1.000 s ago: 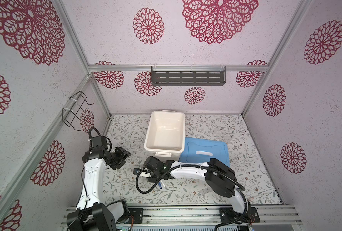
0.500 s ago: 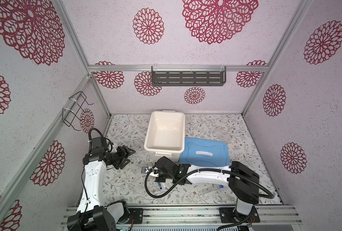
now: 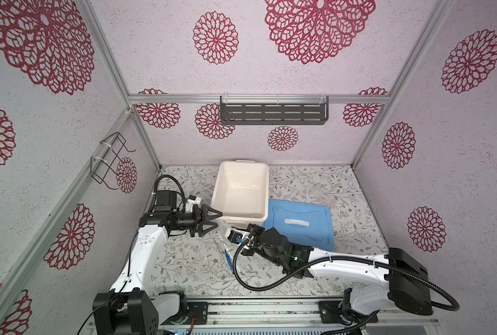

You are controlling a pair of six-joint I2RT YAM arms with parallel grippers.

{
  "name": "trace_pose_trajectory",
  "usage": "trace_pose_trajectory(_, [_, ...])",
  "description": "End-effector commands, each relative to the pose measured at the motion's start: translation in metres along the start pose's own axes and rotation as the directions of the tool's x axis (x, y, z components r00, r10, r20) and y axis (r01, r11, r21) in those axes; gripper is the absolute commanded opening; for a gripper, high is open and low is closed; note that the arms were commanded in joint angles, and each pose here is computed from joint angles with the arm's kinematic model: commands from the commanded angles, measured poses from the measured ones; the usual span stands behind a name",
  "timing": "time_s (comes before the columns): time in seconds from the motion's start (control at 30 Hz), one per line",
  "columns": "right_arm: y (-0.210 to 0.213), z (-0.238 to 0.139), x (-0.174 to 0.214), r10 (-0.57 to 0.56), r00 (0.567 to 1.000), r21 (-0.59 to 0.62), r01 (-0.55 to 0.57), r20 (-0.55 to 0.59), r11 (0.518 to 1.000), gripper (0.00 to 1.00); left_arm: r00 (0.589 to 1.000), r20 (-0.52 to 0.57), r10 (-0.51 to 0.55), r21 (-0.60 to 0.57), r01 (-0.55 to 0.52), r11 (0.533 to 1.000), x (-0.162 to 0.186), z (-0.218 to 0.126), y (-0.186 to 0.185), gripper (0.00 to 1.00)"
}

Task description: Organize the chemistry lab equipment

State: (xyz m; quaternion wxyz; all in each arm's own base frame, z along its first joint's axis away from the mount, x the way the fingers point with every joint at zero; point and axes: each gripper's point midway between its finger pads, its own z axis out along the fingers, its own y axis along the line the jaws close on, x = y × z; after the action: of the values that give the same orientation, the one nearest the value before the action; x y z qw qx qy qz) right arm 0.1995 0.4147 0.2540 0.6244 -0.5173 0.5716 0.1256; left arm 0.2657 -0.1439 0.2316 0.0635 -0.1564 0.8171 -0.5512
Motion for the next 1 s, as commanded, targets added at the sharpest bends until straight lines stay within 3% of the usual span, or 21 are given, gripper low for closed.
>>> trace_pose_trajectory(0.0, [-0.018, -0.006, -0.029, 0.011, 0.996, 0.066, -0.016, 0.084, 0.998, 0.06, 0.999, -0.026, 0.043, 0.064, -0.041, 0.997, -0.001, 0.003, -0.02, 0.55])
trace_pose_trajectory(0.13, [-0.018, -0.003, -0.03, 0.041, 0.995, 0.07, -0.048, 0.093, 0.996, 0.06, 0.998, -0.037, 0.051, 0.064, -0.048, 0.997, 0.002, 0.005, -0.022, 0.46])
trace_pose_trajectory(0.43, [-0.015, 0.0, -0.022, 0.052, 0.997, 0.064, -0.056, 0.054, 0.996, 0.07, 0.997, -0.036, 0.071, 0.029, -0.07, 0.997, 0.005, 0.007, -0.019, 0.14])
trace_pose_trajectory(0.53, [-0.016, 0.001, -0.018, 0.065, 0.997, 0.075, -0.067, 0.036, 0.995, 0.07, 0.996, -0.033, 0.089, 0.017, -0.088, 0.996, 0.005, 0.006, -0.021, 0.12])
trace_pose_trajectory(0.63, [-0.016, 0.002, -0.016, 0.075, 0.997, 0.075, -0.077, 0.025, 0.994, 0.07, 0.993, -0.042, 0.108, 0.027, -0.107, 0.994, 0.007, 0.007, -0.027, 0.32])
trace_pose_trajectory(0.73, [-0.016, 0.002, -0.015, 0.086, 0.996, 0.074, -0.088, 0.023, 0.993, 0.07, 0.99, -0.055, 0.132, 0.036, -0.13, 0.991, 0.01, 0.008, -0.032, 0.39])
trace_pose_trajectory(0.8, [-0.017, 0.002, -0.014, 0.09, 0.996, 0.077, -0.091, 0.019, 0.993, 0.07, 0.989, -0.06, 0.136, 0.034, -0.134, 0.99, 0.011, 0.009, -0.033, 0.39])
trace_pose_trajectory(0.97, [-0.017, 0.002, -0.014, 0.091, 0.996, 0.078, -0.092, 0.016, 0.993, 0.07, 0.988, -0.062, 0.139, 0.022, -0.138, 0.99, 0.012, 0.01, -0.029, 0.24])
